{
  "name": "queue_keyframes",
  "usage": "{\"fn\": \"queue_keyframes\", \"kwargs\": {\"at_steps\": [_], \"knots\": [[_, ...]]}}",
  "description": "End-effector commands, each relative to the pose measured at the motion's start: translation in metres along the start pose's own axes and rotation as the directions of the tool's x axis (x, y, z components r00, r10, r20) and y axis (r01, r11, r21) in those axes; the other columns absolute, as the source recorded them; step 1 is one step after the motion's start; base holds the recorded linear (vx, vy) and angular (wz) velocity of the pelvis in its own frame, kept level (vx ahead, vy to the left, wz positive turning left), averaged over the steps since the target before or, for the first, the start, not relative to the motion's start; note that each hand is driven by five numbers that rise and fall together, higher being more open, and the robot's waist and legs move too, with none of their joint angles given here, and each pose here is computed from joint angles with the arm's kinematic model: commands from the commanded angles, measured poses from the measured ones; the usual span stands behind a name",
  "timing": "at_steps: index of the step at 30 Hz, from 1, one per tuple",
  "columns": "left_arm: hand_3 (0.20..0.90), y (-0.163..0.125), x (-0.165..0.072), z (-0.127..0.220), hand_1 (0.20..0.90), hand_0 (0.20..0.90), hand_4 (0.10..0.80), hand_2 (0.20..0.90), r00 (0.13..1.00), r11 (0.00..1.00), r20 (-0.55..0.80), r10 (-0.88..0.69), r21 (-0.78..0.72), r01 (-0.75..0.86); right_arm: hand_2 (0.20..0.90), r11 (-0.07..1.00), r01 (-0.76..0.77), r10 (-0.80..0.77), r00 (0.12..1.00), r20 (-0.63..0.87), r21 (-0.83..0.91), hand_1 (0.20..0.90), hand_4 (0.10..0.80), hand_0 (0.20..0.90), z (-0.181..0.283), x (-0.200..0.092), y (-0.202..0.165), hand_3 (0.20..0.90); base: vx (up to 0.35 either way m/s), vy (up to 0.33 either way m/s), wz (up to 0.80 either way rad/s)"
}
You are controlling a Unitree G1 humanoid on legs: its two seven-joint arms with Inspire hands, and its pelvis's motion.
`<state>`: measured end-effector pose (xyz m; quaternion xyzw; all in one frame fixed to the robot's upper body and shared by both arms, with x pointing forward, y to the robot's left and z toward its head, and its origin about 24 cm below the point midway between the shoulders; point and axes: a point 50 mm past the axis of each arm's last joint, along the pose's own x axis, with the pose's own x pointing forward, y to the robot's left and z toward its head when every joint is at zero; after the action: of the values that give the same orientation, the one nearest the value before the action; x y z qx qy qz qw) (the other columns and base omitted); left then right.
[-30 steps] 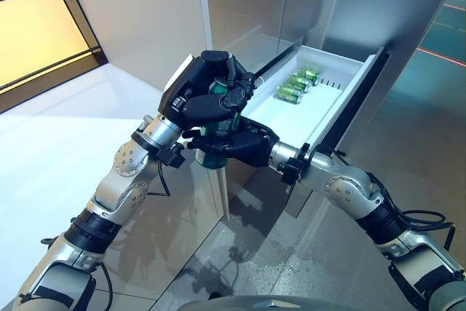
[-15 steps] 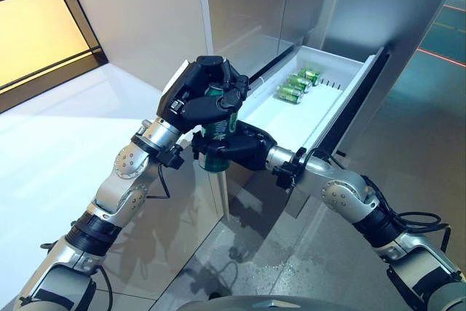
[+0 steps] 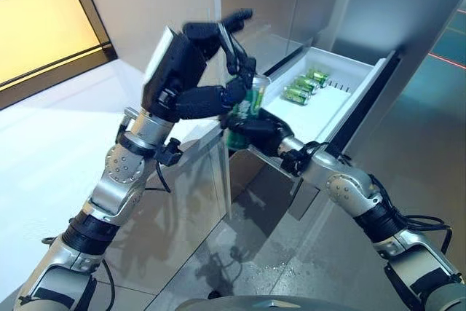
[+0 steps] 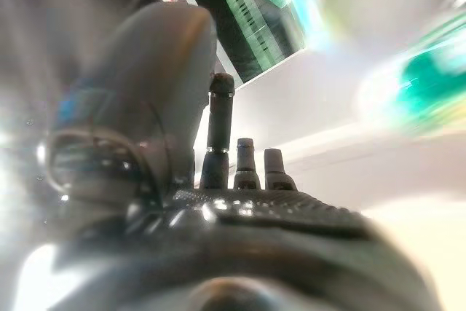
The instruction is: Put drinks into fridge and close the fridge
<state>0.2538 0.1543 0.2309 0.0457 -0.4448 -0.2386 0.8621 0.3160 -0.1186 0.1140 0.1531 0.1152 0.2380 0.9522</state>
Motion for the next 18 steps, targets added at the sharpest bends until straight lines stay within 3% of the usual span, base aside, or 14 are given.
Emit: {"fn": "queue_keyframes", "kwargs": {"at_steps": [1,8,14,18], "knots": [[0.9,0.023,0.028,0.031,0.9,0.9,0.8,0.9,0.975,0.997,0.211,0.067,0.023,-0.074,0.3,1.0,-0.02,0.027,0.868,0.496,-0.02,0.3,0.1,0.3,0.119,-0.009,0.012,0.2,-0.009,-0.015,0.06],[0.9,0.016,0.033,0.005,0.9,0.9,0.8,0.9,0.997,0.951,0.038,0.063,-0.305,-0.048,0.3,0.924,0.36,-0.224,0.787,0.574,-0.132,0.3,0.1,0.3,0.148,-0.017,-0.031,0.2,0.038,-0.001,0.06],[0.9,-0.019,0.016,-0.035,0.9,0.9,0.8,0.9,0.984,0.82,-0.167,-0.066,-0.571,-0.042,0.3,0.887,0.448,-0.325,0.78,0.535,-0.114,0.3,0.1,0.3,0.145,-0.014,-0.058,0.2,0.066,0.005,0.07],[0.9,-0.05,-0.008,-0.058,0.9,0.9,0.8,0.9,0.934,0.677,-0.284,-0.219,-0.733,-0.064,0.3,0.83,0.534,-0.4,0.769,0.499,-0.158,0.3,0.1,0.3,0.143,-0.018,-0.082,0.2,0.064,0.017,0.2]]}}
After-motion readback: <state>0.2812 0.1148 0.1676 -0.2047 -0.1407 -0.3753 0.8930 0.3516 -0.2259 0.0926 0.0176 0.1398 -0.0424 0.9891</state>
